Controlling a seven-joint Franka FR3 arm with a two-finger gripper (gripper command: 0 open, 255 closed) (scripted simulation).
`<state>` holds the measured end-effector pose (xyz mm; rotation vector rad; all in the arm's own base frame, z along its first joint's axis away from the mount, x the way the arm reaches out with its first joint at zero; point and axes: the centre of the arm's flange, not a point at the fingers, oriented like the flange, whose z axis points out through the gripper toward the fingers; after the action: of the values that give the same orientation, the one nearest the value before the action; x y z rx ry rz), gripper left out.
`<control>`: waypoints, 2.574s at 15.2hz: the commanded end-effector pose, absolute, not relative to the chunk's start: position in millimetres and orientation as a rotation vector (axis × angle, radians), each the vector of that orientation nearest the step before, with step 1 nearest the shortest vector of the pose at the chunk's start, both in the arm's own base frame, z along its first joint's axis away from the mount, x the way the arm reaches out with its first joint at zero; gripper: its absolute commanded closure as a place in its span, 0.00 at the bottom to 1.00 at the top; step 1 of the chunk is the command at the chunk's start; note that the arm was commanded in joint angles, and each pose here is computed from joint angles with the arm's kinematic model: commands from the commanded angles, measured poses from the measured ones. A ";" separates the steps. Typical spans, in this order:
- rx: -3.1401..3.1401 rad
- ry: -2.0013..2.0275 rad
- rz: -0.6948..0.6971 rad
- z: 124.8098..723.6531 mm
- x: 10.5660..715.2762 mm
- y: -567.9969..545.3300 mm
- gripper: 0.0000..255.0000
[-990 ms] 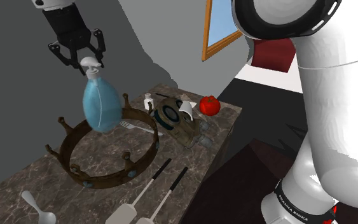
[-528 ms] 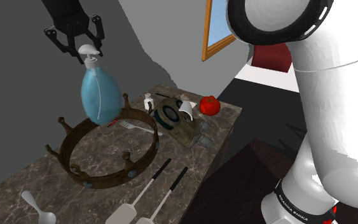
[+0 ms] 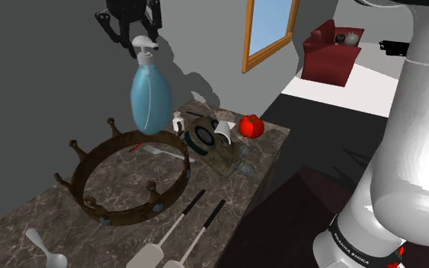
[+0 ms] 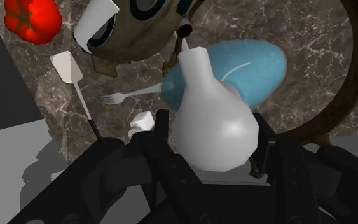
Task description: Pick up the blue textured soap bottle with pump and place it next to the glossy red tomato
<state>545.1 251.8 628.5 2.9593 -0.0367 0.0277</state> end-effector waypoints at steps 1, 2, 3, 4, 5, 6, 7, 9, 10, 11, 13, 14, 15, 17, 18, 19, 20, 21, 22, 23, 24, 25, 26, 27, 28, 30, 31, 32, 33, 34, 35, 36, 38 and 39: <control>2.960 -0.036 0.028 635.6 533.0 229.1 1.00; 2.960 -0.036 0.028 640.2 527.6 218.0 1.00; 2.960 -0.036 0.028 644.7 522.3 206.8 1.00; 2.960 -0.036 0.028 649.3 516.9 195.7 1.00; 2.960 -0.036 0.028 653.9 511.5 184.5 1.00; 2.960 -0.036 0.028 658.5 506.1 173.4 1.00; 2.960 -0.036 0.028 663.1 500.8 162.2 1.00; 2.960 -0.036 0.028 672.2 490.0 139.9 1.00; 2.960 -0.036 0.028 676.8 484.6 128.7 1.00; 2.960 -0.036 0.028 681.4 479.3 117.6 1.00; 2.960 -0.036 0.028 690.5 468.5 95.3 1.00; 2.960 -0.036 0.028 695.1 463.1 84.1 1.00; 2.960 -0.036 0.028 699.7 457.7 73.0 1.00; 2.960 -0.036 0.028 708.8 447.0 50.7 1.00; 2.960 -0.036 0.028 713.4 441.6 39.5 1.00; 2.960 -0.036 0.028 718.0 436.2 28.4 1.00; 2.960 -0.036 0.028 722.5 430.9 17.2 1.00; 2.960 -0.036 0.028 727.1 425.5 6.1 1.00; 2.960 -0.036 0.028 731.7 420.1 -5.1 1.00; 2.960 -0.036 0.028 736.3 414.7 -16.2 1.00; 2.960 -0.036 0.028 740.8 409.4 -27.4 1.00; 2.960 -0.036 0.028 745.4 404.0 -38.5 1.00; 2.960 -0.036 0.028 750.0 398.6 -49.7 1.00; 2.960 -0.036 0.028 754.6 393.2 -60.9 1.00; 2.960 -0.036 0.028 759.1 387.8 -72.0 1.00; 2.960 -0.036 0.028 768.3 377.1 -94.3 1.00; 2.960 -0.036 0.028 772.0 372.8 -103.3 1.00; 2.960 -0.036 0.028 766.7 372.8 -103.3 1.00; 2.960 -0.036 0.028 761.4 372.8 -103.3 1.00; 2.960 -0.036 0.028 756.1 372.8 -103.3 1.00; 2.960 -0.036 0.028 750.9 372.8 -103.3 1.00; 2.960 -0.036 0.028 745.6 372.8 -103.3 1.00; 2.960 -0.036 0.028 735.0 372.8 -103.3 1.00; 2.960 -0.036 0.028 729.7 372.8 -103.3 1.00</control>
<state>373.7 -103.5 734.7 2.9600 -0.0362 0.0268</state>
